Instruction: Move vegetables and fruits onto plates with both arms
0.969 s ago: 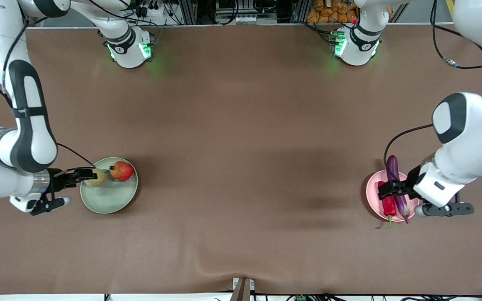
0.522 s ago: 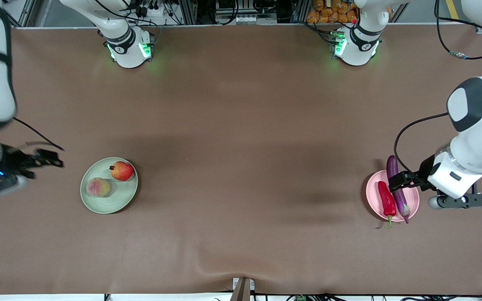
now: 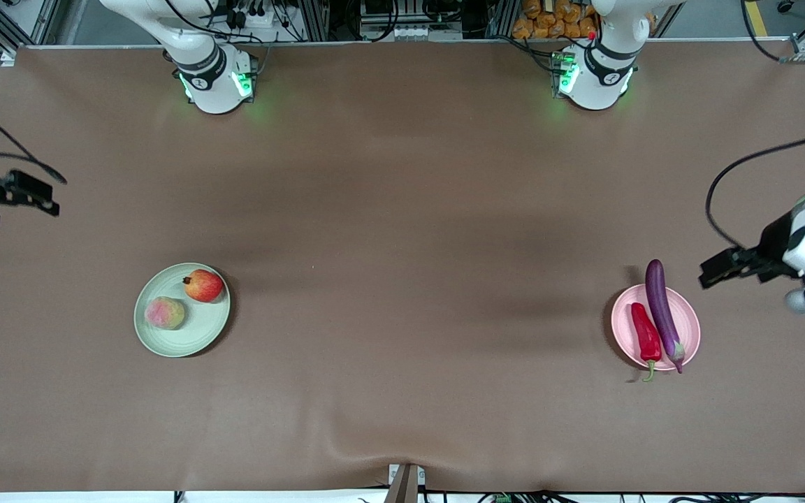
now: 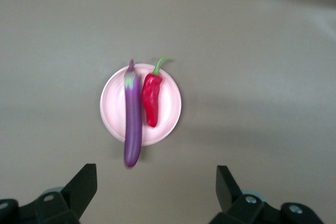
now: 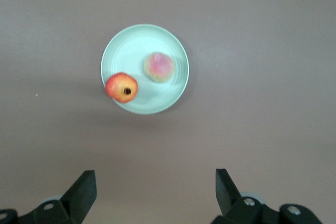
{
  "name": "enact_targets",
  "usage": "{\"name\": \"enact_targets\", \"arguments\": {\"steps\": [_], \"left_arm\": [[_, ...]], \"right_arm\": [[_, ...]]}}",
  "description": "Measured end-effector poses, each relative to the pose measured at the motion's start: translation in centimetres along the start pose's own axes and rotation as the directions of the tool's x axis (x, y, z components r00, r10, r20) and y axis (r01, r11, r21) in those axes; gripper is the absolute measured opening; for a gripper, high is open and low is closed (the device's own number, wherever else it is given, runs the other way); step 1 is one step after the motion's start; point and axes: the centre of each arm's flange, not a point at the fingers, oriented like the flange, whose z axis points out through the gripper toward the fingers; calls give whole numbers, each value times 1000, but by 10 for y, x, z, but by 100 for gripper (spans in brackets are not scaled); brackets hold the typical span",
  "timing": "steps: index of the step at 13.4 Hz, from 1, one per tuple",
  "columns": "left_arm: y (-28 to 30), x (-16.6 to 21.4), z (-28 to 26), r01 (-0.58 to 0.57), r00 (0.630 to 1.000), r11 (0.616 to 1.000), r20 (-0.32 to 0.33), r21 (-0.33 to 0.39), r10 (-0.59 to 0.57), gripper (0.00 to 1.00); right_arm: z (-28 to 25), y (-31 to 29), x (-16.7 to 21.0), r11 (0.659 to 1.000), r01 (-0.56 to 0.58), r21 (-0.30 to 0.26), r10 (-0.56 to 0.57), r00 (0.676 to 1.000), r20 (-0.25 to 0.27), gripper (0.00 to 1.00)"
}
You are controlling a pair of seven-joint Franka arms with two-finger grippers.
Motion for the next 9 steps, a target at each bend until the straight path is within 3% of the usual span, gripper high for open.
{"name": "enact_targets", "arguments": {"steps": [3,9], "left_arm": [[5,-20,-36,-7,1000,1000,-6,21,7,100],[11,-56,-85,-28,1000,998,2,56,28,100]], "right_arm": [[-27,-9,-25,994,-113,7,113,992,57,100],[-59,-22,-30,991,-136,1,136,990,36,100]]}}
